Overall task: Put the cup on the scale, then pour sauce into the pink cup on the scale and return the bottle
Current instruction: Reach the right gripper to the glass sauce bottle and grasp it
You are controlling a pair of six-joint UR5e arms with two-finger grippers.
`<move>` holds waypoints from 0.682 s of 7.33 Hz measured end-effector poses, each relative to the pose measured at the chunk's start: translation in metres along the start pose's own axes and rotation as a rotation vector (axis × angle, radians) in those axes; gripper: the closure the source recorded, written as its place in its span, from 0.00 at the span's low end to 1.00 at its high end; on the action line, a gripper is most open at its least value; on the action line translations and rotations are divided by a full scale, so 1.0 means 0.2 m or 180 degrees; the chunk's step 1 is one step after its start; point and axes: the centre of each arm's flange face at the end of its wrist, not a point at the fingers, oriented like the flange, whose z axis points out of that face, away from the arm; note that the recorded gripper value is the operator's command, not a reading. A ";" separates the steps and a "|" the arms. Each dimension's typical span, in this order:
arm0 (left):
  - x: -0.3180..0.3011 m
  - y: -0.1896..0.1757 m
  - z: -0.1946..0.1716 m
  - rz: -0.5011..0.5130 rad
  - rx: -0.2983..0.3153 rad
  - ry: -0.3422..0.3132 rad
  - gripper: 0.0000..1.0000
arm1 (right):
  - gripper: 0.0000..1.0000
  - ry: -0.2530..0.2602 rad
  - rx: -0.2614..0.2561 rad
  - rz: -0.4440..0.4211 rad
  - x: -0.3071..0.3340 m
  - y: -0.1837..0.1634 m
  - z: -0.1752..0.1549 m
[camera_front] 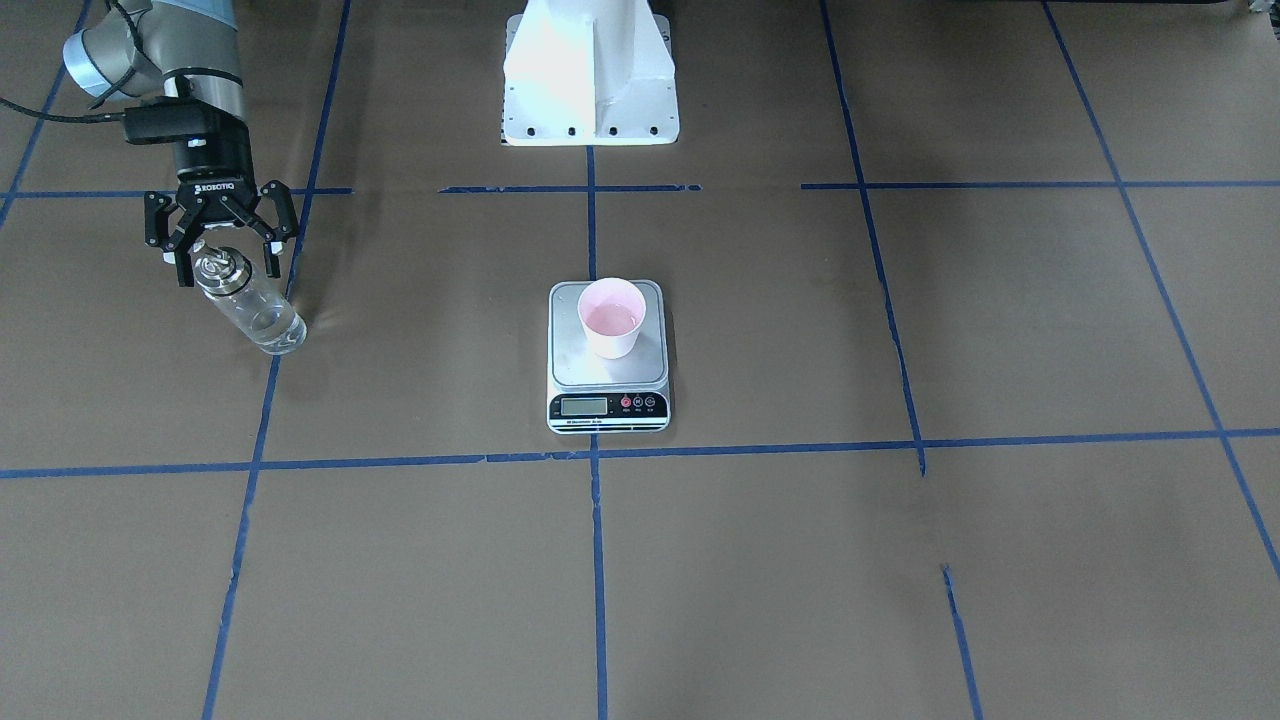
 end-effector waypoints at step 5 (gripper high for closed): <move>0.02 0.01 0.01 -0.0015 0.0020 0.0183 0.00 | 0.00 0.0042 0.0063 -0.0050 -0.03 0.07 0.06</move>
